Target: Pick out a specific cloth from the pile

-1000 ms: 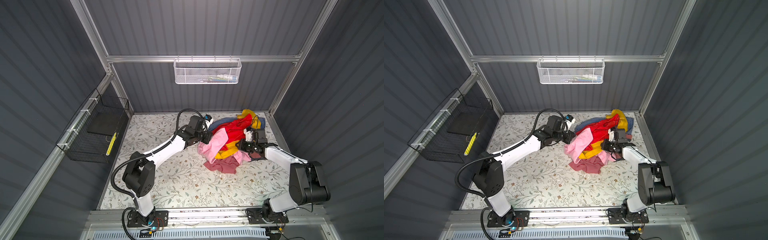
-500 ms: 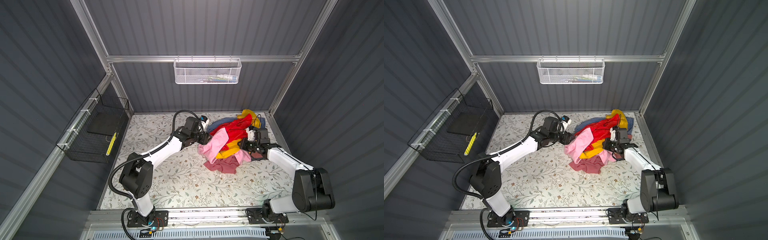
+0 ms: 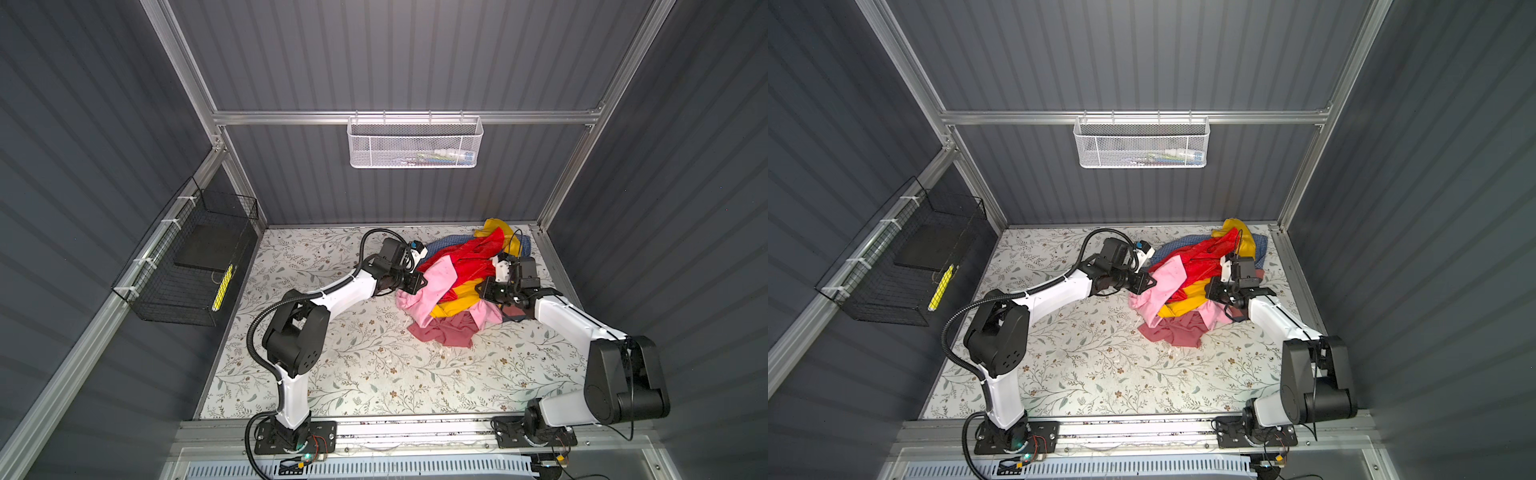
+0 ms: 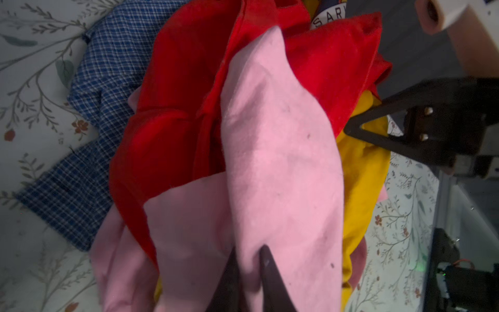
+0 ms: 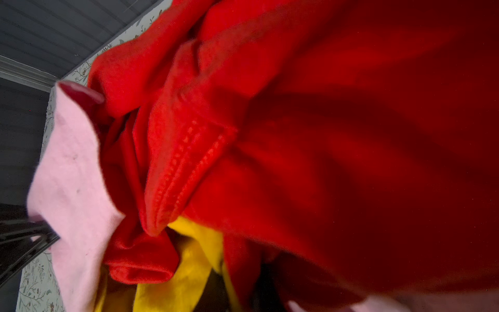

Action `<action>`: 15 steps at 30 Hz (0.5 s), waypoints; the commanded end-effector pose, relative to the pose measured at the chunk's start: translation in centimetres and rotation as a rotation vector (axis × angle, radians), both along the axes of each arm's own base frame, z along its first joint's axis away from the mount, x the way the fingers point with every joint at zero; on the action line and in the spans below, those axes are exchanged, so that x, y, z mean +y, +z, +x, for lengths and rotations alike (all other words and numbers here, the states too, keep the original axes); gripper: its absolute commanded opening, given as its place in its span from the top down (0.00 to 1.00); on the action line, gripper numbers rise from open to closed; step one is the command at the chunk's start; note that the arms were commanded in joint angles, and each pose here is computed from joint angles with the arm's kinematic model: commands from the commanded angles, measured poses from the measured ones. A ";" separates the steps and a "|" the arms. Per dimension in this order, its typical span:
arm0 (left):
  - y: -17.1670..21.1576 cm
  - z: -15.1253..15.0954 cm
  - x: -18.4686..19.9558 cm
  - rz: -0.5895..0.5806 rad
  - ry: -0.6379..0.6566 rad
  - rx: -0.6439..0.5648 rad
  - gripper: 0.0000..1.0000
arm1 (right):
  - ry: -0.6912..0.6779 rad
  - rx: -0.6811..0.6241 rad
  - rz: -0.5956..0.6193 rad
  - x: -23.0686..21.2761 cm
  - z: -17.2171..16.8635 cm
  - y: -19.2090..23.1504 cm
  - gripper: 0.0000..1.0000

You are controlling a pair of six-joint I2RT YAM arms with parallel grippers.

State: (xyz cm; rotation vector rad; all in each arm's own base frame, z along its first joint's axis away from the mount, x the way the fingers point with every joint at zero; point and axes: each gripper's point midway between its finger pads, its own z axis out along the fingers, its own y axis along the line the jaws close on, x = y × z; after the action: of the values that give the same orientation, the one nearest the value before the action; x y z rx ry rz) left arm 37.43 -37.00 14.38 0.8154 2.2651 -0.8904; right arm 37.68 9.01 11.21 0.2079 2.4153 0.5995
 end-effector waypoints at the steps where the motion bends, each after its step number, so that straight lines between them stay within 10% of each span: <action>1: 3.3 0.3 0.4 -0.023 0.039 -0.071 1.00 | -0.025 -0.010 -0.013 -0.7 0.1 0.0 0.90; 15: 14.7 1.8 10.6 0.047 0.297 -0.312 1.00 | -0.092 -0.014 -0.019 -2.7 0.2 -0.3 0.87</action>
State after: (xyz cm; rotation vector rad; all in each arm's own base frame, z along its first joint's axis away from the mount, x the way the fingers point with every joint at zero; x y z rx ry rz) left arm 39.14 -28.67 26.02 0.5970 2.1013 -0.6293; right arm 37.60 7.56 10.44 0.2672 2.4160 0.5785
